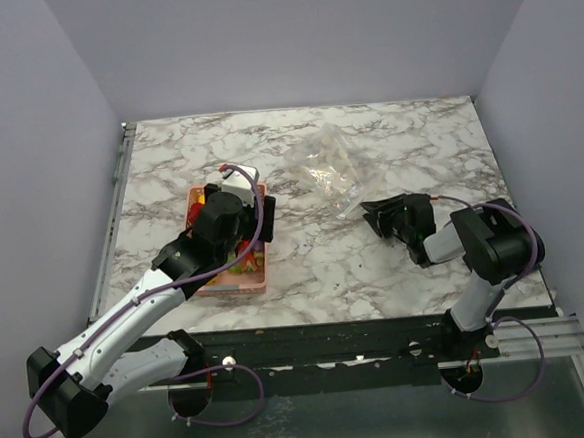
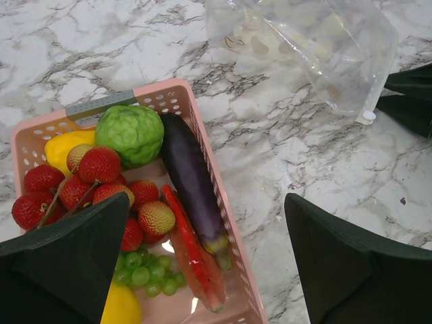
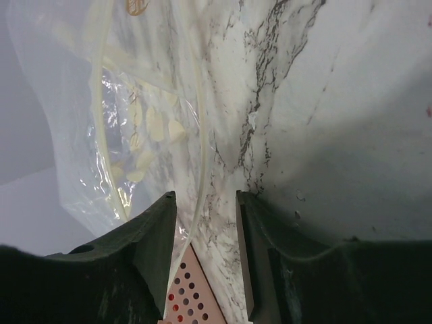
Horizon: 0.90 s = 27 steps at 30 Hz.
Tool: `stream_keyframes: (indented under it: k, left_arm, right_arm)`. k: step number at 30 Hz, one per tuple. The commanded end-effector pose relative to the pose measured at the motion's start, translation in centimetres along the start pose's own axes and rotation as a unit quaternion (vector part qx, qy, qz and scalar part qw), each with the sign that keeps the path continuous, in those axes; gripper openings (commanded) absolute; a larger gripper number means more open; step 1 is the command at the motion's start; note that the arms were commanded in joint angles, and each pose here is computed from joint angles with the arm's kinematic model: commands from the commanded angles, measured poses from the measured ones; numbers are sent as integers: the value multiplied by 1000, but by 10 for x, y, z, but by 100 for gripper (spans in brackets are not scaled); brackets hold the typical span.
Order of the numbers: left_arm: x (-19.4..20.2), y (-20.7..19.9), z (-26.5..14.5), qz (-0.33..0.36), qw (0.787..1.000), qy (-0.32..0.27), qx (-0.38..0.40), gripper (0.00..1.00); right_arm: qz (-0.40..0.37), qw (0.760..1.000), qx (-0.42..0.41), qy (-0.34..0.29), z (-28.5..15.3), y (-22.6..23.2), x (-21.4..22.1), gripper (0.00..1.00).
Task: Place the food in the zip-top bag and seal the zipper
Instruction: Pick up the zipper food storage bag at the center of the board.
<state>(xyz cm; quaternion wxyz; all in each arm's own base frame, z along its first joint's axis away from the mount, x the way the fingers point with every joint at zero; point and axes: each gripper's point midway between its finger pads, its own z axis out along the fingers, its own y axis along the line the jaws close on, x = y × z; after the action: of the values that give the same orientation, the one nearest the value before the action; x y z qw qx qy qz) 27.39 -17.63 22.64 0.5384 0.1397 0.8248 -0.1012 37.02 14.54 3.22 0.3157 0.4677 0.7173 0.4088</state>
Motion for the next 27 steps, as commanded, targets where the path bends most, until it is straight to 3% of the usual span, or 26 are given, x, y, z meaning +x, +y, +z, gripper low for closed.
stream_keyframes:
  k: [1,8,13,17,27]
  left_arm:
    - [5,-5,2,7,1000,9,13,99]
    - [7,-7,3,8,1000,13,17,99]
    - [8,-7,3,8,1000,15,18,99]
    - [7,-7,3,8,1000,15,18,99]
    - [1,-14,-4,-5,999,0,42,99]
  right_arm:
    - [7,1000,-5,0,11,-2,-2,44]
    - [7,1000,-14,10,25,-1,0,36]
    - [-1,1000,-27,12,25,5,1,12]
    - [-34,999,-17,14,22,12,0,1]
    - [-136,990,1,-23,-13,41,-16,1]
